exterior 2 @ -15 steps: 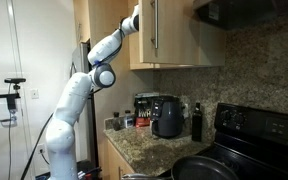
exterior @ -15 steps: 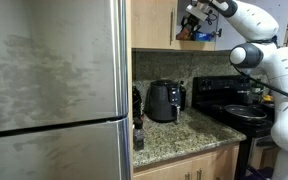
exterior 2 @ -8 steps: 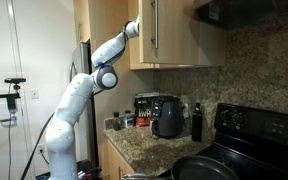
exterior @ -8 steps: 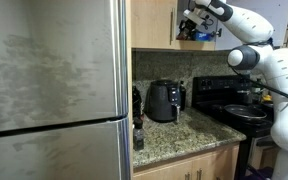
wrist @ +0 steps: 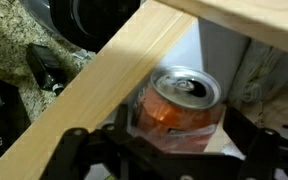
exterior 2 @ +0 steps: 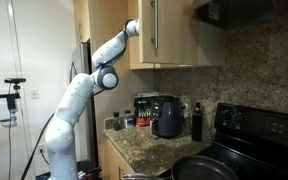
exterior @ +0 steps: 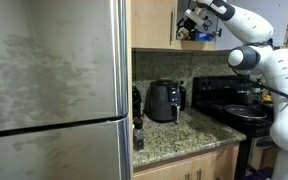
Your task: Put the pink can in the open cabinet, close the open cabinet door
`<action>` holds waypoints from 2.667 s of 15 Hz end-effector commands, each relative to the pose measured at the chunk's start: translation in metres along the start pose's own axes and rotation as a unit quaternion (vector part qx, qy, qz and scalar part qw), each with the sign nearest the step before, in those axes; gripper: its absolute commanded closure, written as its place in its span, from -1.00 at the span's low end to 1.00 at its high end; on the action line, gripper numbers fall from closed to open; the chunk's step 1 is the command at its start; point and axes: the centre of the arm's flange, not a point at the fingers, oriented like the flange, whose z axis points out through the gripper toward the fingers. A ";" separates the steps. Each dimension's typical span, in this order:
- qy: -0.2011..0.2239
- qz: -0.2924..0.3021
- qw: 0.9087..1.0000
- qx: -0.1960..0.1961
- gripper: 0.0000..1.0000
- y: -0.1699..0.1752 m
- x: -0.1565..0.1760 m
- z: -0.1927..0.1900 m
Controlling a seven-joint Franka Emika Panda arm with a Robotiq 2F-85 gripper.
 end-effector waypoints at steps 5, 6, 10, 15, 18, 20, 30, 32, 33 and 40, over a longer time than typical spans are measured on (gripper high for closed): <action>-0.069 -0.096 0.993 -0.004 -1.00 -0.009 0.026 -0.028; -0.052 -0.093 0.994 0.001 -1.00 -0.003 0.030 -0.034; -0.041 -0.100 0.993 0.042 -1.00 0.009 0.035 -0.065; -0.013 -0.057 0.997 -0.049 -1.00 0.029 0.022 -0.088; 0.010 -0.026 0.992 -0.126 -1.00 0.042 0.021 -0.086; 0.015 -0.036 0.994 -0.105 -1.00 0.058 0.012 -0.084; -0.031 -0.021 0.990 -0.138 -1.00 0.031 0.015 -0.008; -0.030 -0.022 0.992 -0.120 -1.00 0.026 0.014 0.002; -0.023 -0.021 0.993 -0.109 -1.00 0.023 0.014 0.000; 0.050 -0.009 0.996 -0.067 -1.00 0.024 0.020 -0.028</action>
